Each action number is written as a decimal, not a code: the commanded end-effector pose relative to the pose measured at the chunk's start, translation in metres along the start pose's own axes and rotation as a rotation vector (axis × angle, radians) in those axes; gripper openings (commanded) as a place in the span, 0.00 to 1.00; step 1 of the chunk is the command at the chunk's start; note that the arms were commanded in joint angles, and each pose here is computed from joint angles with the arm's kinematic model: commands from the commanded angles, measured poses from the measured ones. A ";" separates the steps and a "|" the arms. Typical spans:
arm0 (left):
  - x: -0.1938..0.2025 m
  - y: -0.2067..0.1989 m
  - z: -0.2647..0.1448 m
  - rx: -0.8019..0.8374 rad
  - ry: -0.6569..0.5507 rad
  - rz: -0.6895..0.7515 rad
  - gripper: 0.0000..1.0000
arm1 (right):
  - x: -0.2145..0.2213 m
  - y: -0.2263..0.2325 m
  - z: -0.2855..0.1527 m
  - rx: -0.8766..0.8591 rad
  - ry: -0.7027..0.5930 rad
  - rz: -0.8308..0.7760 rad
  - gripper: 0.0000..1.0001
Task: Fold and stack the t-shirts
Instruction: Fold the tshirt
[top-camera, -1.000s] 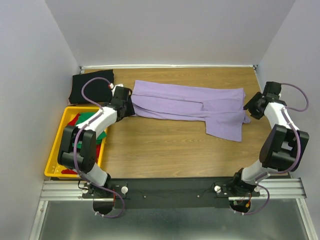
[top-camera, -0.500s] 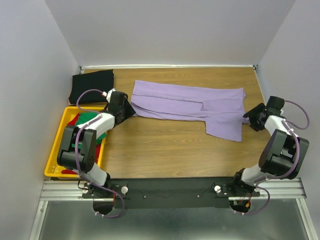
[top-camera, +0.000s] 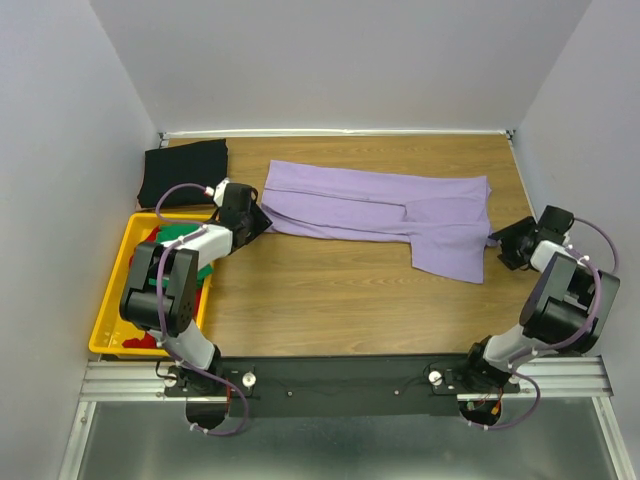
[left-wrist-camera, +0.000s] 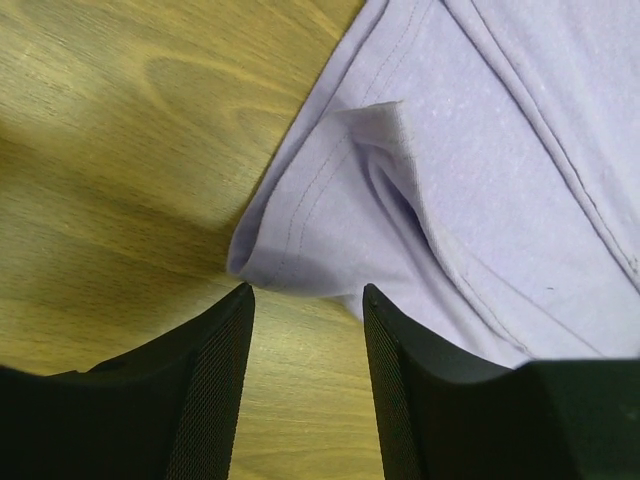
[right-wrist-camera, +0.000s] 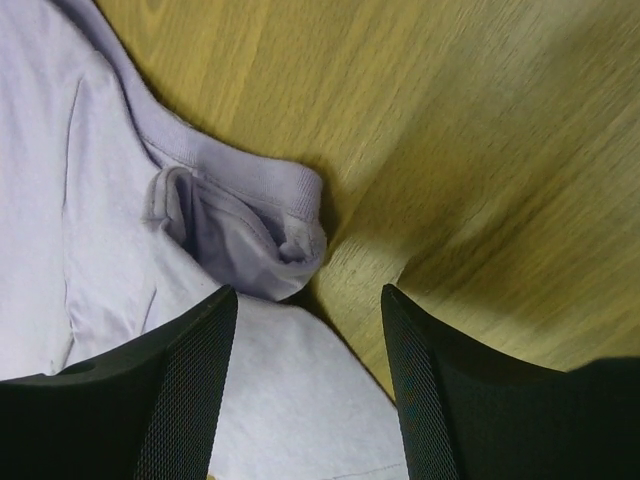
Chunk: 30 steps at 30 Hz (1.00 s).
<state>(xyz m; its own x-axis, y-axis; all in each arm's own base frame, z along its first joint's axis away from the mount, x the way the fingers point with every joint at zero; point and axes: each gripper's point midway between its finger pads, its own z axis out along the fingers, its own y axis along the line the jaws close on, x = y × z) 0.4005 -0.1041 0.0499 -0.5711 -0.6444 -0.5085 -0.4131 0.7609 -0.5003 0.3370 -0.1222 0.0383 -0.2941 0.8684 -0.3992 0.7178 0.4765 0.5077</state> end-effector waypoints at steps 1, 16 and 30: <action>-0.004 0.001 0.005 0.003 -0.022 -0.024 0.55 | -0.001 0.003 0.009 -0.038 -0.002 0.041 0.65; 0.003 0.010 0.010 -0.013 -0.012 -0.034 0.49 | 0.010 -0.018 0.026 -0.003 0.034 0.060 0.51; 0.001 0.022 0.010 -0.039 -0.012 -0.053 0.53 | 0.010 -0.021 0.027 -0.003 0.037 0.071 0.35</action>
<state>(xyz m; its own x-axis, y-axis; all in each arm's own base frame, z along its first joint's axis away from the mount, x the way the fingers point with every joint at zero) 0.3968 -0.0924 0.0344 -0.5445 -0.6821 -0.4882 -0.4574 0.7293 -0.5088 0.3500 -0.1317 0.0225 -0.2514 0.8921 -0.3755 0.7005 0.4354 0.5655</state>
